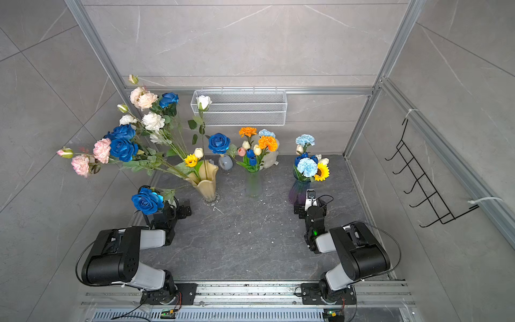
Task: Pick out blue flowers from the vase
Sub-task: Pick up the flower from the vase.
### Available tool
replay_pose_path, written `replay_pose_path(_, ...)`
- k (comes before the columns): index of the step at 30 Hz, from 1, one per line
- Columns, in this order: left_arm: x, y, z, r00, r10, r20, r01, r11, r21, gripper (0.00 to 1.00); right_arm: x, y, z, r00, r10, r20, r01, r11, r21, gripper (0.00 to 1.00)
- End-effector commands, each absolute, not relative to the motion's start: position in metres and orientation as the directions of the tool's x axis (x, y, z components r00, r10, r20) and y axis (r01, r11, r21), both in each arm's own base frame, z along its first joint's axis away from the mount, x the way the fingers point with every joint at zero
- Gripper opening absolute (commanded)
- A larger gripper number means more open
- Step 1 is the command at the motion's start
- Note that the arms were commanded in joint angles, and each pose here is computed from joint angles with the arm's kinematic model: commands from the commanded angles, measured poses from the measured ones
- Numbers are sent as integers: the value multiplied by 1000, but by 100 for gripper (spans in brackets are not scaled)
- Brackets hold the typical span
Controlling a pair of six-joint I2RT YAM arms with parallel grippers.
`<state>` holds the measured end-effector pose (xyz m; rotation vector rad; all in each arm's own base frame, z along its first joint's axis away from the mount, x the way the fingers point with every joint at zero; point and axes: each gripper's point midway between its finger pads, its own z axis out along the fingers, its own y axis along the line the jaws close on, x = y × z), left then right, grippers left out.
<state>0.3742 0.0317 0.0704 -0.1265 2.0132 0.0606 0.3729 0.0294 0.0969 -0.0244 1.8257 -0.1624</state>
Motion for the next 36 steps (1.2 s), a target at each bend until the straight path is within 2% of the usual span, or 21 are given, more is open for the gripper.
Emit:
replay_pose_path(1, 385, 30, 86, -381, -46, -923, -102, 995, -8, 100, 379, 22, 104, -241, -91, -966, 106, 987, -119, 100)
replay_pose_path(27, 385, 30, 85, -382, -47, -923, -102, 995, -9, 100, 380, 22, 103, -251, -88, -964, 103, 988, -117, 100)
replay_pose_path(33, 385, 29, 89, -375, -48, -926, -93, 996, -14, 100, 363, 23, 118, -154, -95, -984, 105, 988, -112, 100)
replay_pose_path(36, 388, 26, 95, -416, -44, -908, -76, 997, -14, 100, 364, 24, 118, -158, -96, -983, 104, 988, -114, 100)
